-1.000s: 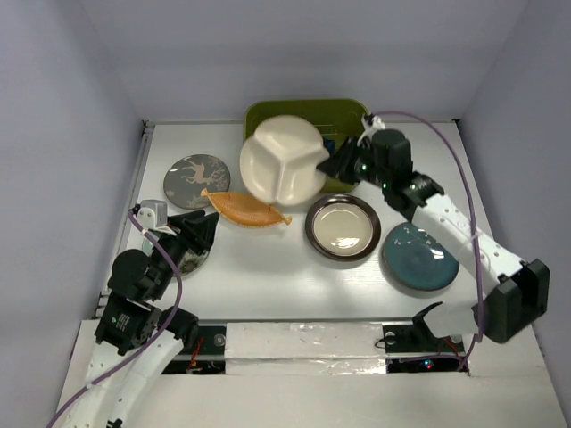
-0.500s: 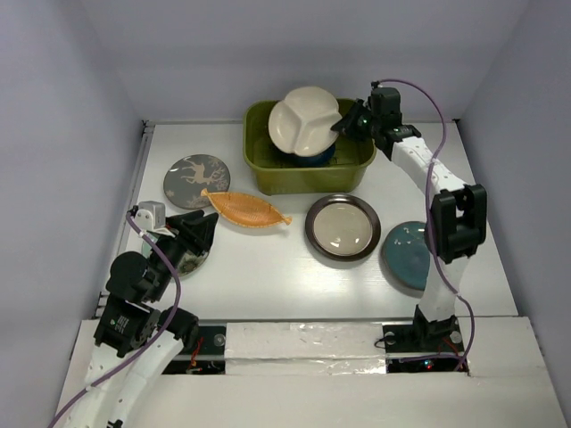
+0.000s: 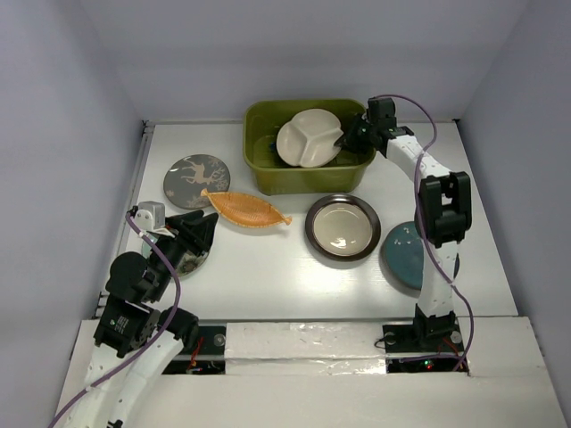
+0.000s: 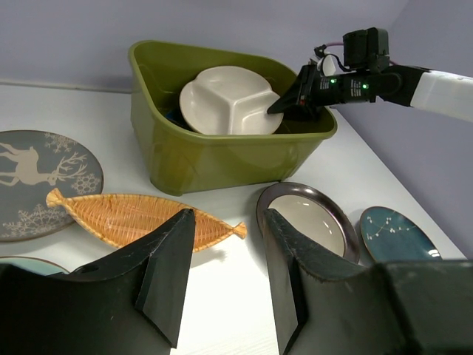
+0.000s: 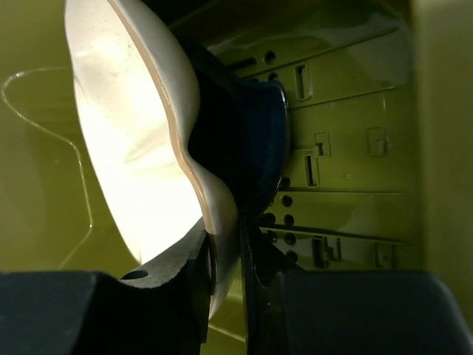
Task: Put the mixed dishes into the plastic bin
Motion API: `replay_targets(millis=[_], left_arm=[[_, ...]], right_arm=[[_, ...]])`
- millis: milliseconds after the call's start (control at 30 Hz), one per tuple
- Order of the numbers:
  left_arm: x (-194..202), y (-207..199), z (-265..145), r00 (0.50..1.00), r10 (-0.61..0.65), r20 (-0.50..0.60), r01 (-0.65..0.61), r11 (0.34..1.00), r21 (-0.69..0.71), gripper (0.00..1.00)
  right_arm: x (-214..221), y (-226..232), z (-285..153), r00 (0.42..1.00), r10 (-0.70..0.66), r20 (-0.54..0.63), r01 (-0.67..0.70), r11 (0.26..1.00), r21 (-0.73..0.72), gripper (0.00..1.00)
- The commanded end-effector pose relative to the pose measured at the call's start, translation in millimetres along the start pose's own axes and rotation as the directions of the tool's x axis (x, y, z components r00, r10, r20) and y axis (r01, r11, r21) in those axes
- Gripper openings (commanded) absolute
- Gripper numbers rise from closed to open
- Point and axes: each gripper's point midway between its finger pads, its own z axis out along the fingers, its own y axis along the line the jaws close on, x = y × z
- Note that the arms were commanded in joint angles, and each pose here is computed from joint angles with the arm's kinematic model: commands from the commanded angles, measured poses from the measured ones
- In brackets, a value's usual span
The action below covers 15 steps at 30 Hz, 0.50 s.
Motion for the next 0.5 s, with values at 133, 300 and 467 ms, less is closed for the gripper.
replay_targets(millis=[133, 300, 467], left_arm=[[-24, -9, -3, 0.997, -0.007, 0.079, 0.005, 1.000, 0.031, 0.39], [-24, -9, -3, 0.997, -0.008, 0.079, 0.006, 1.000, 0.031, 0.39], [-24, -9, -4, 0.997, -0.007, 0.080, 0.005, 1.000, 0.031, 0.39]], right_arm=[[-43, 75, -22, 0.992, -0.040, 0.119, 0.066, 0.973, -0.222, 0.20], [-44, 65, -26, 0.990, -0.051, 0.133, 0.072, 0.984, -0.160, 0.39], [-52, 65, -36, 0.985, -0.073, 0.158, 0.092, 0.989, -0.118, 0.53]])
